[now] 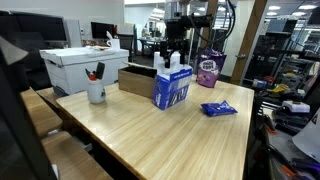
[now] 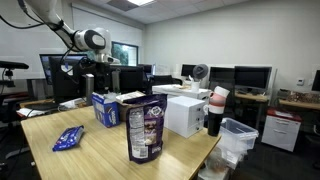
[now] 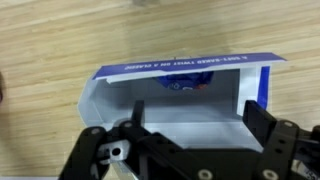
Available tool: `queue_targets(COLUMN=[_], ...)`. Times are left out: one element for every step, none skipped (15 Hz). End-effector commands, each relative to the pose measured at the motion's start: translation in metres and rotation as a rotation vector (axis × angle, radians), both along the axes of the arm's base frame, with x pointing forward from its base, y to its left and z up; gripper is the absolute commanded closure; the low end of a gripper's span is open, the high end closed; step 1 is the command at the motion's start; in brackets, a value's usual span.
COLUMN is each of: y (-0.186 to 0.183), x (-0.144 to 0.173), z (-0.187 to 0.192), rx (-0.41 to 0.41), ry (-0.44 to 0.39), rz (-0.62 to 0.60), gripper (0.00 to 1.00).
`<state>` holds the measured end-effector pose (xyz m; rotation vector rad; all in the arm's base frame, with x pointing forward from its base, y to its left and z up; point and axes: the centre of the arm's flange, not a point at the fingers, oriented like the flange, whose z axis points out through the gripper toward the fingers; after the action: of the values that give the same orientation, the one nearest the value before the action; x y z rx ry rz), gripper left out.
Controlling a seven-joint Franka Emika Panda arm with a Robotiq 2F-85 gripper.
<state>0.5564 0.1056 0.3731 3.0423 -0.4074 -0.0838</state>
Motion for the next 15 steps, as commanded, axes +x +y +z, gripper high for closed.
queue_targets(y=[-0.006, -0.006, -0.006, -0.006, -0.006, -0.005, -0.004, -0.003, -0.002, -0.001, -0.001, 0.000, 0.000, 0.000, 0.000], x=[-0.014, -0.016, -0.017, -0.018, -0.019, -0.019, -0.020, -0.021, -0.022, -0.024, -0.025, -0.027, -0.028, -0.029, -0.030], z=[-0.008, -0.010, -0.011, -0.012, -0.013, -0.014, -0.014, -0.013, -0.012, -0.011, -0.010, -0.008, -0.006, -0.004, -0.001], rx=[0.020, 0.022, 0.025, 0.026, 0.028, 0.024, 0.025, 0.027, 0.028, 0.029, 0.032, 0.034, 0.038, 0.042, 0.045], ry=[0.019, 0.028, 0.033, 0.040, 0.044, 0.057, 0.066, 0.083, 0.094, 0.101, 0.112, 0.118, 0.124, 0.116, 0.106], rz=[-0.025, -0.026, -0.028, -0.032, -0.034, -0.045, -0.049, -0.057, -0.061, -0.067, -0.074, -0.079, -0.090, -0.104, -0.124], gripper=[0.00, 0.00, 0.00, 0.00, 0.00, 0.00, 0.00, 0.00, 0.00, 0.00, 0.00, 0.00, 0.00, 0.00, 0.00])
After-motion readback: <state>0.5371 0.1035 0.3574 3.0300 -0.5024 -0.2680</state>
